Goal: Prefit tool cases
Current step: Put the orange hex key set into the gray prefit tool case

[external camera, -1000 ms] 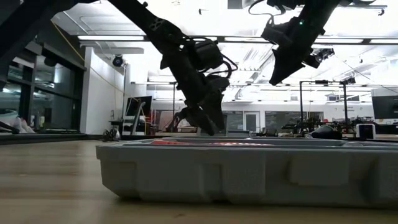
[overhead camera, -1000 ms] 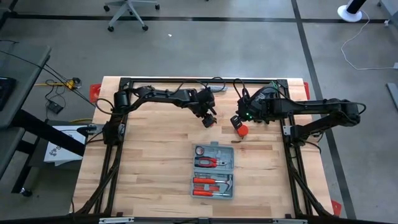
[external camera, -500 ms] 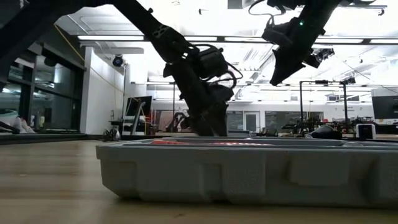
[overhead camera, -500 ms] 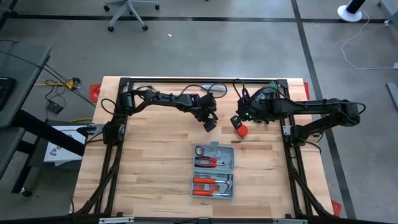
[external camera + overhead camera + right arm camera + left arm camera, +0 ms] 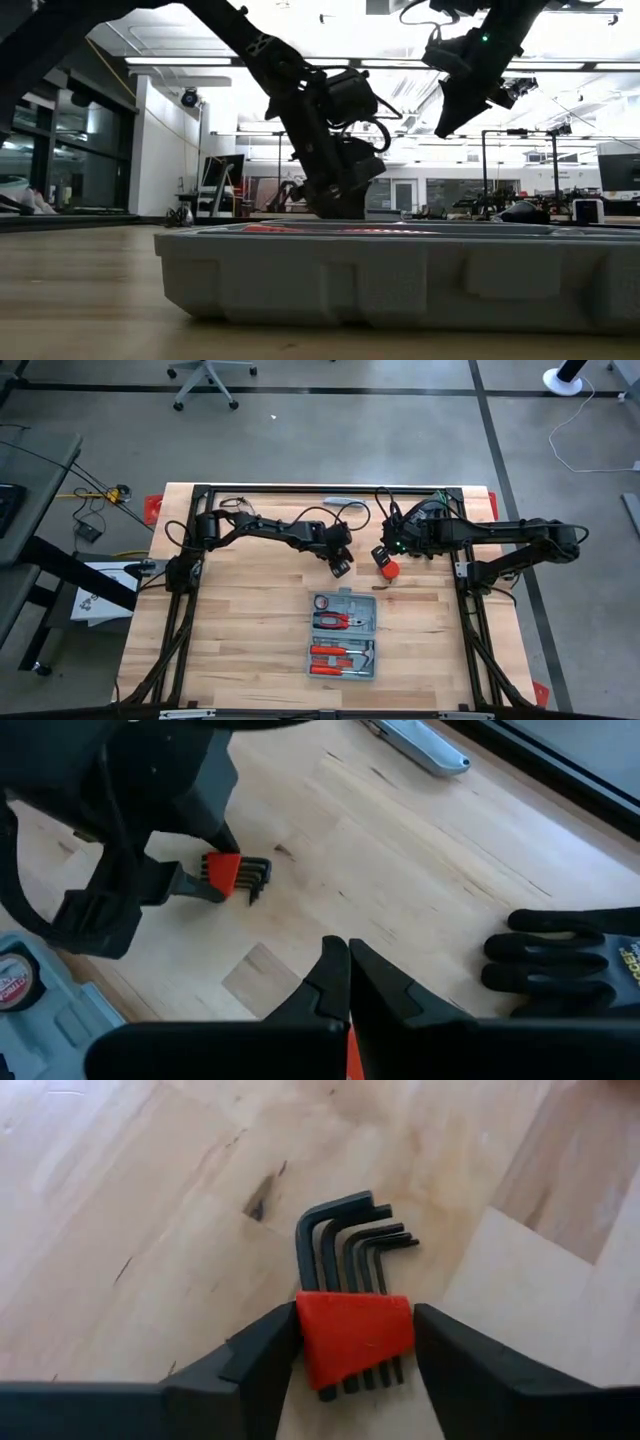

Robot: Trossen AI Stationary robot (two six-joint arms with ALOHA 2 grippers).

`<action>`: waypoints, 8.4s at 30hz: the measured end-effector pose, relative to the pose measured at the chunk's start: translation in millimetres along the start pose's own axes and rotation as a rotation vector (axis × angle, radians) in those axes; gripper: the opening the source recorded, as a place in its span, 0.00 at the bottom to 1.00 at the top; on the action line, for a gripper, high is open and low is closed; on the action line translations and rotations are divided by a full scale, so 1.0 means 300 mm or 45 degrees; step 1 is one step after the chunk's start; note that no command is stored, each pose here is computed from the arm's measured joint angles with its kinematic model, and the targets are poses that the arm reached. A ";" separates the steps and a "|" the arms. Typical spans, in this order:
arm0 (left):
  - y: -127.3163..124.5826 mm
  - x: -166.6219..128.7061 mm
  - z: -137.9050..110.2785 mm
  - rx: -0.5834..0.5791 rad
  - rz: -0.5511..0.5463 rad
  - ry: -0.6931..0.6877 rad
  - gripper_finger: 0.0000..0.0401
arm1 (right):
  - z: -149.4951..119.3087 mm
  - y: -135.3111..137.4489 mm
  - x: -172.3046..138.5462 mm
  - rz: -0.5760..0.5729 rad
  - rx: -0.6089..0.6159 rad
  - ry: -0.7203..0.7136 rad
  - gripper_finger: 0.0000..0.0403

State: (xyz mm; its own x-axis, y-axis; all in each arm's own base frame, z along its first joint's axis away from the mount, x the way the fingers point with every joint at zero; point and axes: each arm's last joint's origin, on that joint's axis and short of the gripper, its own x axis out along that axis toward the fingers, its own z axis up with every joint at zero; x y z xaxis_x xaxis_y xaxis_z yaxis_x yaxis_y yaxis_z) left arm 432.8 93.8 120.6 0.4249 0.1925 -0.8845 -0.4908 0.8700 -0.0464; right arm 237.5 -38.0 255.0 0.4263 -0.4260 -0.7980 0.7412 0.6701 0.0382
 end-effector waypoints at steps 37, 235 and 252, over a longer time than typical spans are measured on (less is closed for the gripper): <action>0.030 -0.234 0.051 0.046 -0.565 0.079 0.01 | -0.019 -0.010 -0.003 -0.066 -0.040 0.049 0.00; -0.194 -0.044 -0.176 0.130 -0.709 0.110 0.40 | -0.378 0.280 0.282 0.587 0.027 0.338 0.00; -0.189 -0.037 -0.172 0.161 -0.776 0.102 0.40 | -0.318 0.267 0.311 0.508 0.180 0.099 0.00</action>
State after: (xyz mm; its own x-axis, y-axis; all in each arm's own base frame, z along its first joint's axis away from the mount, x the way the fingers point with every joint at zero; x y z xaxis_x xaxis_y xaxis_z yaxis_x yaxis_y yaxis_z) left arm 416.6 18.8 109.2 0.5393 -0.3857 -0.7486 -0.0820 0.8607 -0.5025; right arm 287.0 34.0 126.3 0.6579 -0.0996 -0.7465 0.5919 0.6811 0.4309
